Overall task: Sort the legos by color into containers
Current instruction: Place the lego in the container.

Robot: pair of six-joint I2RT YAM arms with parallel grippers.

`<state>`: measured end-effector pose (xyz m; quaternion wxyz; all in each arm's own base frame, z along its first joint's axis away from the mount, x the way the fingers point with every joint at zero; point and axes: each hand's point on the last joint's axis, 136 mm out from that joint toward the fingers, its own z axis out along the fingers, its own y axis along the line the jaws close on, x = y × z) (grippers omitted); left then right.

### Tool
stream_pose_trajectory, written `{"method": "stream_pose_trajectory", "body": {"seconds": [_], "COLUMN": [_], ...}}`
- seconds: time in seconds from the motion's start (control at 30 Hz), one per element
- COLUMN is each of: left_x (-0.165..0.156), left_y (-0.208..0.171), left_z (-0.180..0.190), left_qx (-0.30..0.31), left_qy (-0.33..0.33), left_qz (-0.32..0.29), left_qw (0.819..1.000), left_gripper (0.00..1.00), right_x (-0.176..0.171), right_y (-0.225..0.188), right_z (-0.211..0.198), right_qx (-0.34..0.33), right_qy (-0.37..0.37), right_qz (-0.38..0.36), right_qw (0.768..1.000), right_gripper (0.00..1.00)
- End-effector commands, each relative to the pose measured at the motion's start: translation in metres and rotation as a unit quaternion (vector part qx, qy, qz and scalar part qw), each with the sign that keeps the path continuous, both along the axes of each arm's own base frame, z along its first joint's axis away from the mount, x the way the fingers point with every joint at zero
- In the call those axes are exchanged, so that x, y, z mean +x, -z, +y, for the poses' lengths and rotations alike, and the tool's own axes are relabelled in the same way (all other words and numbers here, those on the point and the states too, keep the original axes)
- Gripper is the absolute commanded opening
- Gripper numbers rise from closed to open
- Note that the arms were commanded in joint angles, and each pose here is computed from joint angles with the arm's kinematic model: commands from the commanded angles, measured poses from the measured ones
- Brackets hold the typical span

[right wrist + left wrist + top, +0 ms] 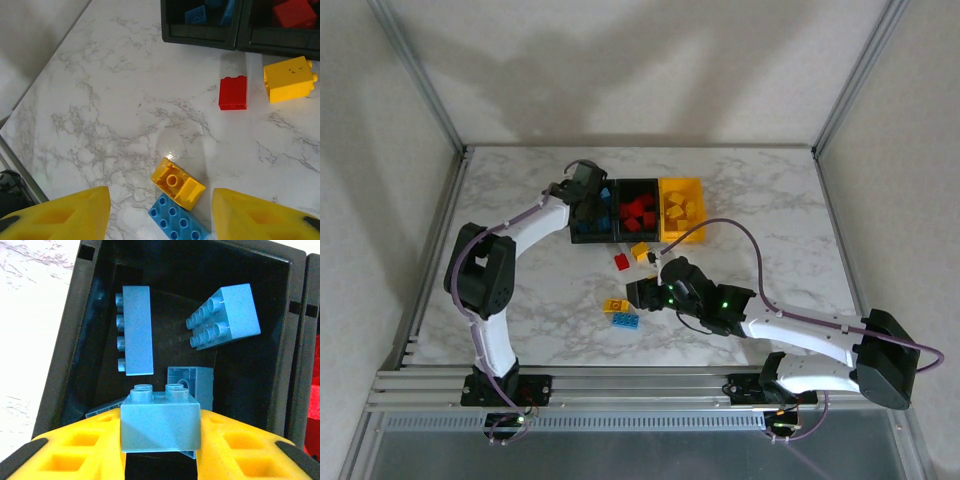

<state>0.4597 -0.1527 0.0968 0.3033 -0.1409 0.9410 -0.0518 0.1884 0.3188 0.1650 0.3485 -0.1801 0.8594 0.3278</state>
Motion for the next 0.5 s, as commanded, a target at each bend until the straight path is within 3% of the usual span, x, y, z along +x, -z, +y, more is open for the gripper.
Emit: {"method": "stream_pose_trajectory", "body": {"seconds": [0.0, 0.13, 0.47], "left_x": [0.001, 0.001, -0.03], "left_y": [-0.004, -0.011, -0.053], "left_z": [0.002, 0.003, 0.0], "left_qx": [0.005, 0.004, -0.043], "left_qy": [0.004, 0.002, 0.013], "left_qz": [0.002, -0.003, -0.033], "left_qw": [1.0, 1.0, 0.998], "left_gripper": [0.45, 0.53, 0.53], "right_x": [-0.001, -0.001, 0.003], "right_y": [-0.008, -0.008, -0.008], "right_z": [-0.002, -0.002, -0.008], "right_qx": [0.009, 0.008, -0.006], "right_qy": [0.008, 0.007, 0.028], "right_qz": [-0.005, -0.005, 0.001], "right_qw": [1.0, 1.0, 1.0], "right_gripper": [0.56, 0.56, 0.58]}}
